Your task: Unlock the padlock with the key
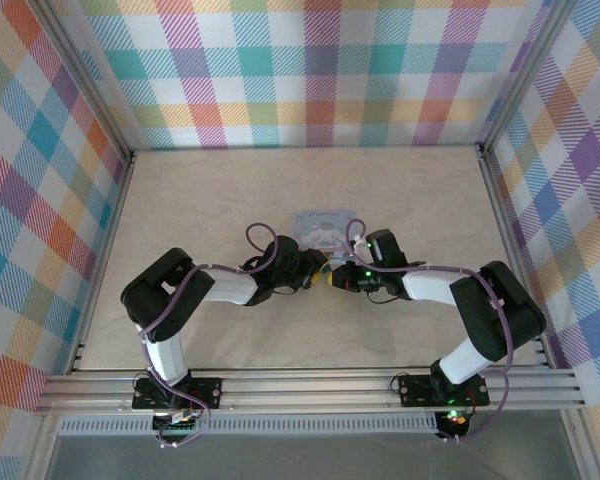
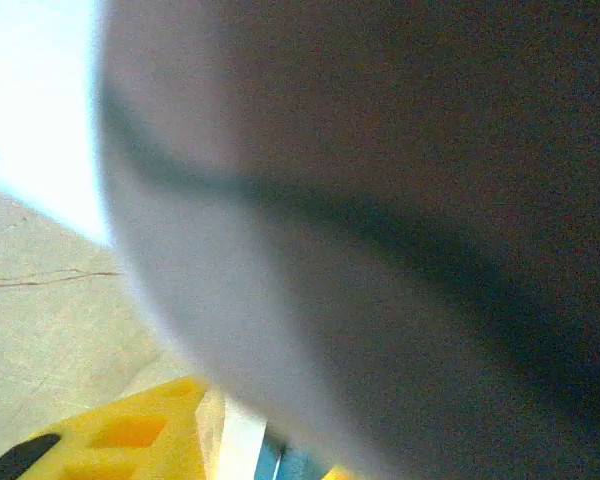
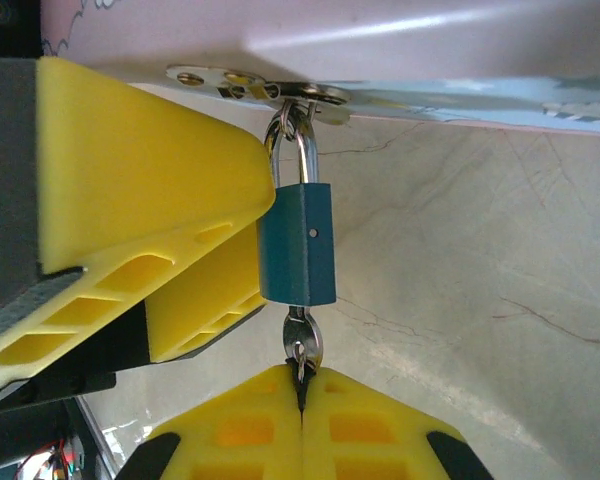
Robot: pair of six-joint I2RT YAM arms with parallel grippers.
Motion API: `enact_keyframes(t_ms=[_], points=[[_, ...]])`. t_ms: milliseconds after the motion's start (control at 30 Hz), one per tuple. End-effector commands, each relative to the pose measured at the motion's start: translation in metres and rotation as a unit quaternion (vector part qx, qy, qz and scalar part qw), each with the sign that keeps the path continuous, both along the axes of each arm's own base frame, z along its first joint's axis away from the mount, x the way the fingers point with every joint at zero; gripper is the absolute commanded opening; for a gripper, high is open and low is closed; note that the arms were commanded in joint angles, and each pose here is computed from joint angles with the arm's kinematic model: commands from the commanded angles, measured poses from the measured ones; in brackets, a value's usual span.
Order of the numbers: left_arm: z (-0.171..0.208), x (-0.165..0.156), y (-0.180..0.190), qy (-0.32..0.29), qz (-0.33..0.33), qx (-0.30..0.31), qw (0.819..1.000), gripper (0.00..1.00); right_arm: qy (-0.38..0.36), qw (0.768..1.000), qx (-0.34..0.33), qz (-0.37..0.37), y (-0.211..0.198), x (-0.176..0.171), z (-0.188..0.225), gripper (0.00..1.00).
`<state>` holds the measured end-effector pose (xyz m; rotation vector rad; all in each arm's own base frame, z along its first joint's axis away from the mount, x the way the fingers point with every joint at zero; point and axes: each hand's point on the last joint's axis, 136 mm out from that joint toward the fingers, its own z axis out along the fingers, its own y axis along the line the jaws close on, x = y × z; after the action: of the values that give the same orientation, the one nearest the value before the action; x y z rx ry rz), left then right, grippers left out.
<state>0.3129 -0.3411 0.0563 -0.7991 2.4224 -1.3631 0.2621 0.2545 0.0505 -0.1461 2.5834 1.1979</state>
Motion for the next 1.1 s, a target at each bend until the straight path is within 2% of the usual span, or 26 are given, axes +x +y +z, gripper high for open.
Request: enact_keyframes(t_ms=[0,567,833,1067], points=[[0.0,-0.006,-0.007,0.004,-0.011,-0.017,1.0,0.42,0.005,1.0,0.023,0.003,0.01,0.004,0.013,0.0],[0.004,-0.006,-0.013,-0.001,-0.02,-0.03,0.999,0.29,-0.002,0.999,0.041,-0.022,0.01,0.012,0.027,0.0],[0.006,-0.005,-0.014,-0.004,-0.02,-0.032,0.999,0.17,-0.008,0.998,0.044,-0.034,0.005,0.015,0.035,0.0],[0.007,-0.004,-0.013,-0.004,-0.017,-0.028,0.999,0.06,-0.026,0.998,0.025,-0.043,-0.006,0.013,0.039,0.24]])
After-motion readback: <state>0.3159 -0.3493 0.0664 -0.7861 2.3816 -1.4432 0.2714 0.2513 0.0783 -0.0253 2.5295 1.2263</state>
